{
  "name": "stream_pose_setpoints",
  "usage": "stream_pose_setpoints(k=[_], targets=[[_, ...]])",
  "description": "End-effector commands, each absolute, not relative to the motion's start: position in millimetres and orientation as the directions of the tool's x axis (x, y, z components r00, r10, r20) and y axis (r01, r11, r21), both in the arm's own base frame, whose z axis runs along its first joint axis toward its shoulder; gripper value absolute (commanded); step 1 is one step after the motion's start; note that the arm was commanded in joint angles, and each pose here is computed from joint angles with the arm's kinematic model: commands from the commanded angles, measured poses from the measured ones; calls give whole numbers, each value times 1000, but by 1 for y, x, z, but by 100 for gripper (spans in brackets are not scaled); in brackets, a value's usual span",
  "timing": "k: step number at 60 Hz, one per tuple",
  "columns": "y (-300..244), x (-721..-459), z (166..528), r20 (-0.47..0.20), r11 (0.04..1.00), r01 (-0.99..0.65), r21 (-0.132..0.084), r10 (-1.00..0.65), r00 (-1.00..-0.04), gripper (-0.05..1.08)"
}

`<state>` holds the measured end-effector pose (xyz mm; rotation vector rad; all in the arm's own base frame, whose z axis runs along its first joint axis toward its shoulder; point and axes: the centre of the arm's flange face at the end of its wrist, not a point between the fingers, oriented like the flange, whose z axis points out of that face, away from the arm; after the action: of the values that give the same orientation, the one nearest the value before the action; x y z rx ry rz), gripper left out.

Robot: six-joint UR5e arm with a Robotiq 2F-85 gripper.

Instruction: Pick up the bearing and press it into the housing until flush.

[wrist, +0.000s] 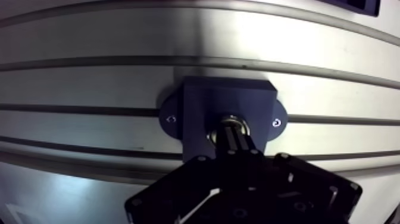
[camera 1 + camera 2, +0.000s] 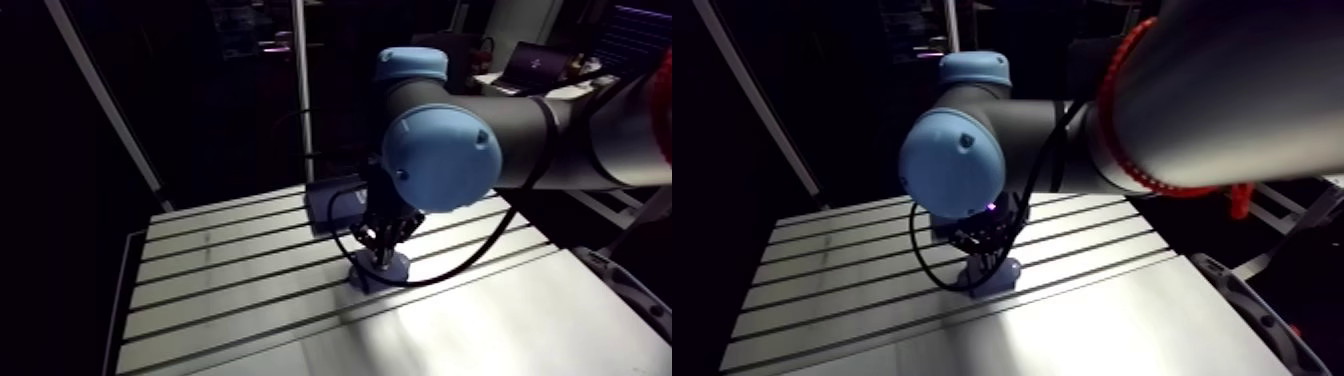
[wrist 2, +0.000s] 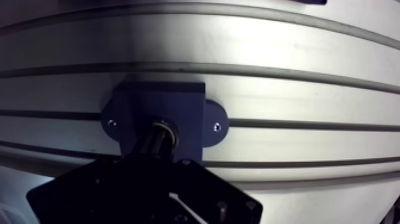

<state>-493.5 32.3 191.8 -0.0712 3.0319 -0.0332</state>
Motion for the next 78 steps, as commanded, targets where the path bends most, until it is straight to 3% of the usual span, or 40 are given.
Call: stream_pose_setpoints(k=[1, 30, 78], targets=[[31, -493, 191, -108, 998, -52, -28, -54, -993, 107], [31, -491, 187, -116, 998, -53, -34, -57, -992, 108], [30, -492, 185, -89, 998, -60, -24, -62, -994, 108]])
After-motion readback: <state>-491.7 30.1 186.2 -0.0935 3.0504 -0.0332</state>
